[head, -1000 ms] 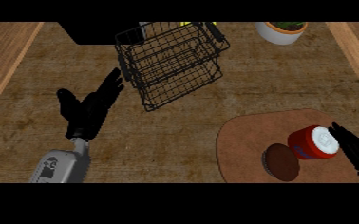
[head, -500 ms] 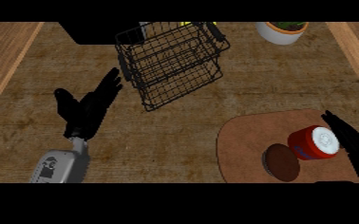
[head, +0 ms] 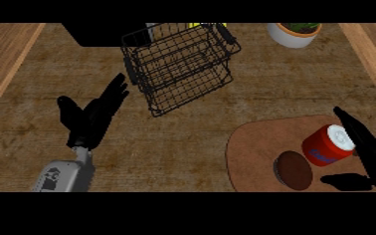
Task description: Pick the can from the cutting board and place it in the tiered basket
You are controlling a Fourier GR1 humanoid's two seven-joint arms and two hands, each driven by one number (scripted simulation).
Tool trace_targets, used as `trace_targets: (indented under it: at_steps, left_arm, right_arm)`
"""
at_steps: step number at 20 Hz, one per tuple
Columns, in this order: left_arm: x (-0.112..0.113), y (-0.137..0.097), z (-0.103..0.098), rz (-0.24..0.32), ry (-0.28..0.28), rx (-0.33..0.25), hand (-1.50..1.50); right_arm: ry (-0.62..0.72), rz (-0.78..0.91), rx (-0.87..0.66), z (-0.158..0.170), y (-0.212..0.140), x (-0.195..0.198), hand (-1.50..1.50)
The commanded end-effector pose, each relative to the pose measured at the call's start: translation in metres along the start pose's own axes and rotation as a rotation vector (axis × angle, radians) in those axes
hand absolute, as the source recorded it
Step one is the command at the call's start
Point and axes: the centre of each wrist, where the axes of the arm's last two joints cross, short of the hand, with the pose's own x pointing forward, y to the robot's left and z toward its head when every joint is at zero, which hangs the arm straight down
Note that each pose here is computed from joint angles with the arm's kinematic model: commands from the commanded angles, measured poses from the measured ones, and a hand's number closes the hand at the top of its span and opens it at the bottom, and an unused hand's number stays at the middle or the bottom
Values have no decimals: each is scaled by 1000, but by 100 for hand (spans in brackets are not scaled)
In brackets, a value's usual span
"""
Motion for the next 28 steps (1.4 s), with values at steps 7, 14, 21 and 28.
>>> trace_targets:
  at_steps: [7,14,21,28]
  left_arm:
    - [-1,-20,0,-4,11,-6,0]
    - [5,-16,-8,1,-10,-1,0]
    - [-2,-9,0,-7,1,-13,0]
    - [15,-16,3,4,-12,-1,0]
  right_arm:
    - [-131,-56,117,7,42,-3,150]
    - [-172,13,56,-6,43,13,150]
    - [-50,183,163,-32,42,49,150]
    - [0,156,233,-60,31,102,150]
